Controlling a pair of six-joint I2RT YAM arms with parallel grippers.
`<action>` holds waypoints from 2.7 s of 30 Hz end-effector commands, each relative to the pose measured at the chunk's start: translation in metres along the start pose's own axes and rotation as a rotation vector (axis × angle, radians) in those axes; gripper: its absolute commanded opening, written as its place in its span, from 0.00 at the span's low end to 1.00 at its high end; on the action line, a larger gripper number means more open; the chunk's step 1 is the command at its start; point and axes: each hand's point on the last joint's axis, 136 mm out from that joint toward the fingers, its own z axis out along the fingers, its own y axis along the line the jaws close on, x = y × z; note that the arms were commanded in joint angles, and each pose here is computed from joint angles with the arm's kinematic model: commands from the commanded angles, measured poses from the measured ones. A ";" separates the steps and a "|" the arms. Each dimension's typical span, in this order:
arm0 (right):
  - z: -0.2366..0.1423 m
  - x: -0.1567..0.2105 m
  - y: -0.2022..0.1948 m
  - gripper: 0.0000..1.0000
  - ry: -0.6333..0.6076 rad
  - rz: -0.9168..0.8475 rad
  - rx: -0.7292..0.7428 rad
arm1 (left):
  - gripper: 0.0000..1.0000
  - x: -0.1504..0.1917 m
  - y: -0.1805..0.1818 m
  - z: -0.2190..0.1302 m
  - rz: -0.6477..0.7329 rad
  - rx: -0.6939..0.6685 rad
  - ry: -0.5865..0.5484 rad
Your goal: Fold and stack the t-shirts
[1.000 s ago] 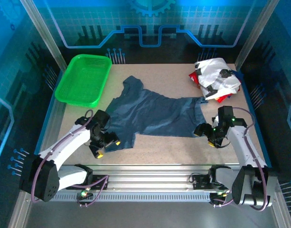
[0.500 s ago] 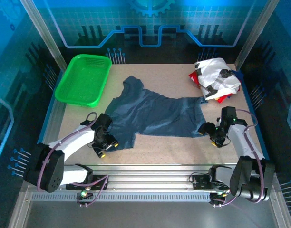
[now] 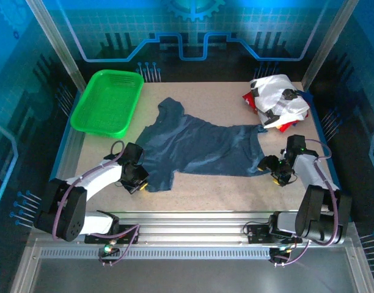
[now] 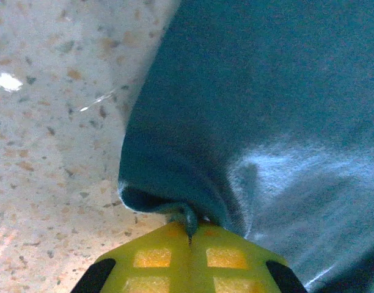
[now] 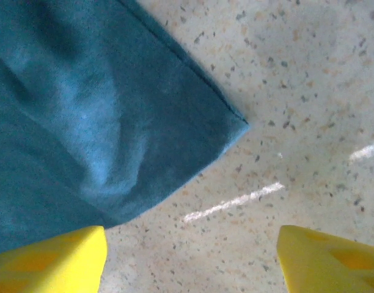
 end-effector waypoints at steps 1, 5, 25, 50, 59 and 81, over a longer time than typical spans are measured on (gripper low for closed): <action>0.000 -0.022 0.002 0.69 -0.050 0.008 -0.006 | 0.00 -0.002 -0.005 -0.003 0.021 0.021 -0.005; 0.009 -0.035 0.005 0.59 -0.054 0.025 -0.012 | 0.00 -0.003 -0.009 -0.010 0.029 0.045 -0.017; -0.008 -0.067 0.037 0.00 -0.117 0.073 -0.102 | 0.00 -0.035 -0.088 -0.138 0.150 0.388 -0.245; -0.459 0.002 0.208 0.00 -0.812 -0.350 -0.923 | 0.00 0.017 -0.147 -0.613 0.613 1.171 -1.189; -0.521 0.069 0.199 0.00 -0.891 -0.414 -0.970 | 0.00 0.066 -0.116 -0.679 0.705 1.296 -1.281; -0.358 -0.098 0.223 0.00 -0.615 -0.338 -0.726 | 0.00 -0.134 -0.279 -0.484 0.728 0.829 -1.031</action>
